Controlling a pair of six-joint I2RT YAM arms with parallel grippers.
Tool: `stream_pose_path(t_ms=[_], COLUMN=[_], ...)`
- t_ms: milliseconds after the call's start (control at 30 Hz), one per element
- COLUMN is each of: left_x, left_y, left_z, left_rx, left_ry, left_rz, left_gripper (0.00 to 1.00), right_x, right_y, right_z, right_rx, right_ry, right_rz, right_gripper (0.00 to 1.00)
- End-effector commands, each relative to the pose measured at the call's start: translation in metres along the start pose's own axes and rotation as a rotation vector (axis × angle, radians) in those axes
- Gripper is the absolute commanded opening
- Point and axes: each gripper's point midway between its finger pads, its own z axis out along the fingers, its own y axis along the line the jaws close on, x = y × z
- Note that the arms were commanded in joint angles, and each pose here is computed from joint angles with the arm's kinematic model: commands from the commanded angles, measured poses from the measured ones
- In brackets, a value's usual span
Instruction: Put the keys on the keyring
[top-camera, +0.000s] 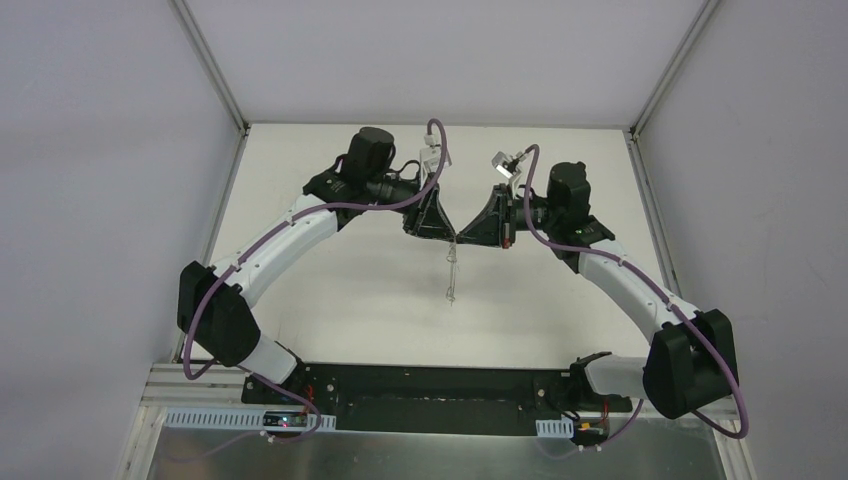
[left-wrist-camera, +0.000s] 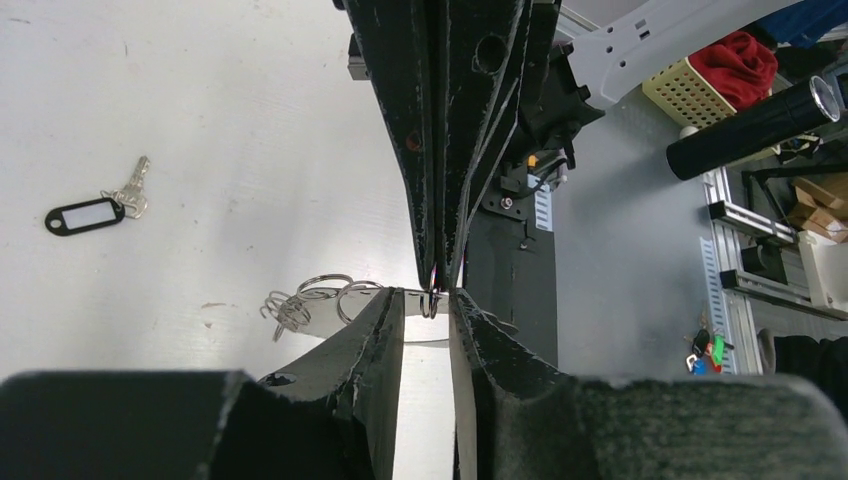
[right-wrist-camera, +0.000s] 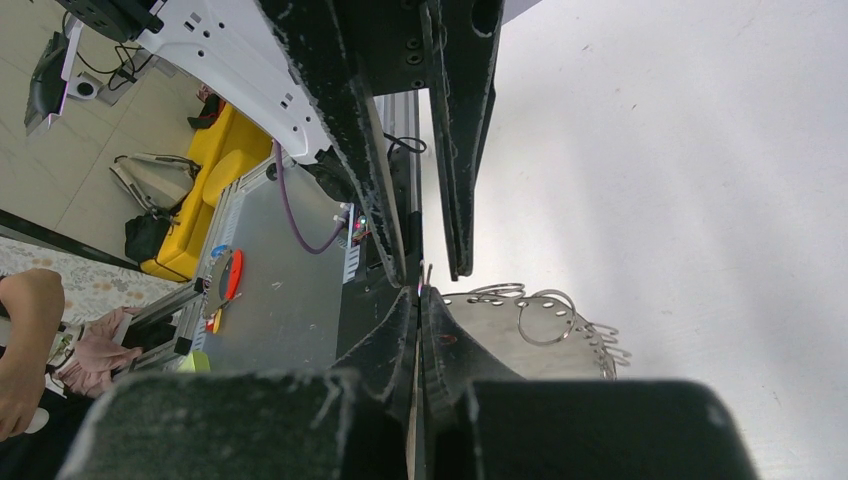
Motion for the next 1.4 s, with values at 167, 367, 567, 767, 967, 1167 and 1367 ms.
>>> stream_pose_path(t_ms=[167, 367, 567, 767, 967, 1167, 1367], left_x=[0.003, -0.001, -0.003, 0.000, 0.014, 0.023, 0.025], left_y=[-0.010, -0.009, -0.011, -0.011, -0.006, -0.001, -0.004], left_z=[0.004, 0.007, 0.012, 0.011, -0.004, -0.007, 0.003], left_rx=[0.063, 0.061, 0.071, 0.059, -0.020, -0.073, -0.037], left_ry=[-0.001, -0.005, 0.002, 0.010, 0.085, 0.125, 0.097], left_rz=[0.009, 0.012, 0.012, 0.020, 0.170, 0.278, 0.230], left_gripper=[0.17, 0.11, 0.08, 0.00, 0.00, 0.00, 0.00], right_x=[-0.009, -0.008, -0.007, -0.006, -0.009, -0.003, 0.011], right_y=[0.006, 0.003, 0.003, 0.001, -0.008, -0.007, -0.009], right_z=[-0.003, -0.002, -0.002, -0.003, -0.013, -0.018, -0.014], right_rx=[-0.032, -0.029, -0.026, -0.015, 0.067, 0.105, 0.104], right_ry=[-0.017, -0.016, -0.017, -0.021, -0.029, 0.006, 0.046], right_rz=[-0.060, -0.055, -0.055, -0.068, -0.106, -0.196, -0.238], right_gripper=[0.00, 0.00, 0.00, 0.00, 0.29, 0.44, 0.45])
